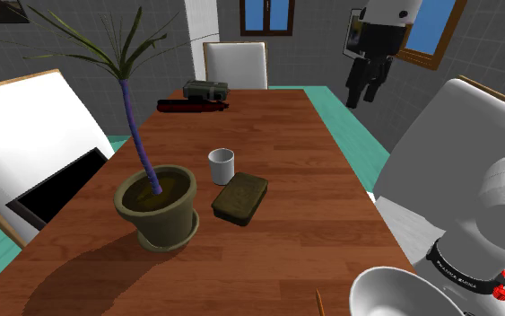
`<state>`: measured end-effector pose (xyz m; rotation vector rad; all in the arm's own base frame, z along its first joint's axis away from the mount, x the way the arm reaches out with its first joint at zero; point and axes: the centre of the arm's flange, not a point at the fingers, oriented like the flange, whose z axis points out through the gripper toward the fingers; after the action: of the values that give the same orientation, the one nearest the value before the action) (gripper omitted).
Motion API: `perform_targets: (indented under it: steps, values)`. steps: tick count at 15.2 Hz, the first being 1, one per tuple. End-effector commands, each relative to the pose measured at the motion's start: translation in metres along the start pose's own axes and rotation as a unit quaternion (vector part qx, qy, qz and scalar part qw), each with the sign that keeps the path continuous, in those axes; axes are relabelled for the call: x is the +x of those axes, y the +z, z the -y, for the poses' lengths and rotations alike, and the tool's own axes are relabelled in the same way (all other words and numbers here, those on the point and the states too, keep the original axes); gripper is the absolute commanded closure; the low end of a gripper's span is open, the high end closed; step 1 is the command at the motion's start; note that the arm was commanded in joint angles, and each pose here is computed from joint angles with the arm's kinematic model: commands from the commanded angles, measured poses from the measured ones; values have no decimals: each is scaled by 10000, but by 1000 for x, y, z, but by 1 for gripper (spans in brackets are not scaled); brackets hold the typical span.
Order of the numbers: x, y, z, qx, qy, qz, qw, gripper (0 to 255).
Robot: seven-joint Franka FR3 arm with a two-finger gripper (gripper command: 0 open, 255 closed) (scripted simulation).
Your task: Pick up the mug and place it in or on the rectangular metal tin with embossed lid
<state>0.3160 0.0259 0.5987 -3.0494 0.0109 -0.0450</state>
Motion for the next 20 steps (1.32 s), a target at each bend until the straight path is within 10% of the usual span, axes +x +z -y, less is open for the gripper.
perform_targets:
  steps: [1, 20]
  values:
    - [0, 0, 0, 0, 0, 0, 10000, 0]
    - [188, 125, 135, -450, -50, 231, 9987, 0]
